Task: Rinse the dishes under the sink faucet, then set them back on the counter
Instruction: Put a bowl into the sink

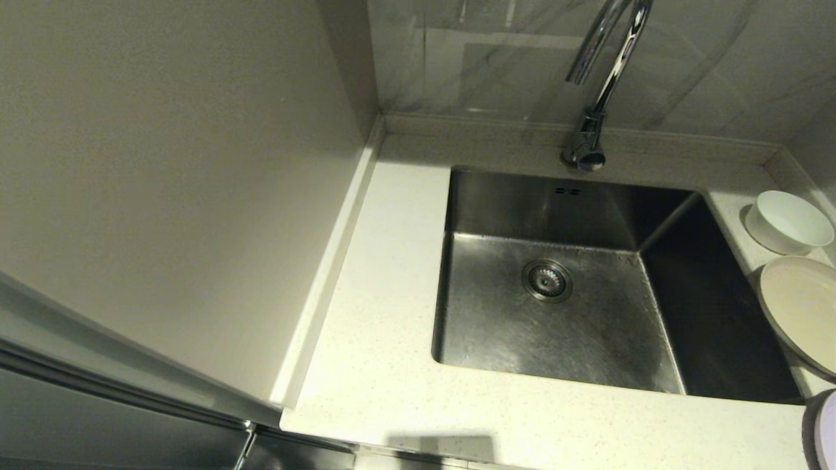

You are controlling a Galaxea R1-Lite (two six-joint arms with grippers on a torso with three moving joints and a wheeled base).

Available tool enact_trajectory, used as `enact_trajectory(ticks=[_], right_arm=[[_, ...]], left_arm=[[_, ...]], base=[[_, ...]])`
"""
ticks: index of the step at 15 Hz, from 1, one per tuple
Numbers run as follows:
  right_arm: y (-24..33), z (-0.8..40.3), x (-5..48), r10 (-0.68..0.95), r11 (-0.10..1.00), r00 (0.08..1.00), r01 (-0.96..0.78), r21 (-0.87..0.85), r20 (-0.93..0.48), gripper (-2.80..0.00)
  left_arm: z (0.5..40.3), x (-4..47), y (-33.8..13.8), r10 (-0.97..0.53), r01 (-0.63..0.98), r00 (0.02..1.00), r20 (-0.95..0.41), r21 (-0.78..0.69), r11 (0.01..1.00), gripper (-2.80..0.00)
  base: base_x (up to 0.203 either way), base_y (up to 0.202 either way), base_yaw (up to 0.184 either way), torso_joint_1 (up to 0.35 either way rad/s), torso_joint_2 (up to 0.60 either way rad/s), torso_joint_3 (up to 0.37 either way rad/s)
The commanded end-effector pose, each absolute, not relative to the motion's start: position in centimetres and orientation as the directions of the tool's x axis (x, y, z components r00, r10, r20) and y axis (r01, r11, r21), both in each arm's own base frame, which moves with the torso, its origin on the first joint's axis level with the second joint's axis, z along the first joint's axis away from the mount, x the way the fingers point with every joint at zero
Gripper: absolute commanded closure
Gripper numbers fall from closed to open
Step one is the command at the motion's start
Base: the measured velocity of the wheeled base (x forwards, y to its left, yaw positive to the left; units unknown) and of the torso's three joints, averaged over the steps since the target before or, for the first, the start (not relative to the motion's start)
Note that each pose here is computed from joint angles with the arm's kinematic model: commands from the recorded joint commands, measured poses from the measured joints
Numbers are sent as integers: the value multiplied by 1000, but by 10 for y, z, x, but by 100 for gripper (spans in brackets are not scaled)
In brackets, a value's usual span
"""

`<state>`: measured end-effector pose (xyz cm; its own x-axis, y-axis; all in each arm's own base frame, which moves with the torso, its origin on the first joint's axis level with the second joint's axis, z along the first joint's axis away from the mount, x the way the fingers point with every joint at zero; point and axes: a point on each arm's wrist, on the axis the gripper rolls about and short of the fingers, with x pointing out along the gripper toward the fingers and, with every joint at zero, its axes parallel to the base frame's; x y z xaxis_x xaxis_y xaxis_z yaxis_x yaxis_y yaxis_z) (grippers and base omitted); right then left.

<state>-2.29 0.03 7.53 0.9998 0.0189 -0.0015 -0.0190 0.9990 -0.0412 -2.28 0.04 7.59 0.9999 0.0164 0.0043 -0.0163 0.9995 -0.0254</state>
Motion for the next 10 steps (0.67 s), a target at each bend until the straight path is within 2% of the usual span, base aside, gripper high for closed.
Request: enact_trajectory(ticks=[1, 7, 8, 10], right_arm=[[0, 75, -23, 19, 999, 1000, -19, -38, -5, 0], [0, 76, -23, 23, 997, 1000, -23, -79, 1, 0], [0, 81, -24, 27, 996, 999, -26, -85, 22, 0], [1, 117, -31, 51, 996, 995, -45, -71, 83, 0]], left_arm=[[76, -23, 0, 17, -17, 1000, 8, -26, 1000, 0], [76, -23, 0, 15, -15, 1000, 8, -26, 1000, 0], [76, -23, 0, 17, -17, 1000, 8, -25, 1000, 0], [76, -23, 0, 15, -15, 1000, 9, -26, 1000, 0]], base=[[0, 0, 0, 0, 0, 0], [0, 0, 0, 0, 0, 0], [0, 0, 0, 0, 0, 0], [0, 0, 0, 0, 0, 0]])
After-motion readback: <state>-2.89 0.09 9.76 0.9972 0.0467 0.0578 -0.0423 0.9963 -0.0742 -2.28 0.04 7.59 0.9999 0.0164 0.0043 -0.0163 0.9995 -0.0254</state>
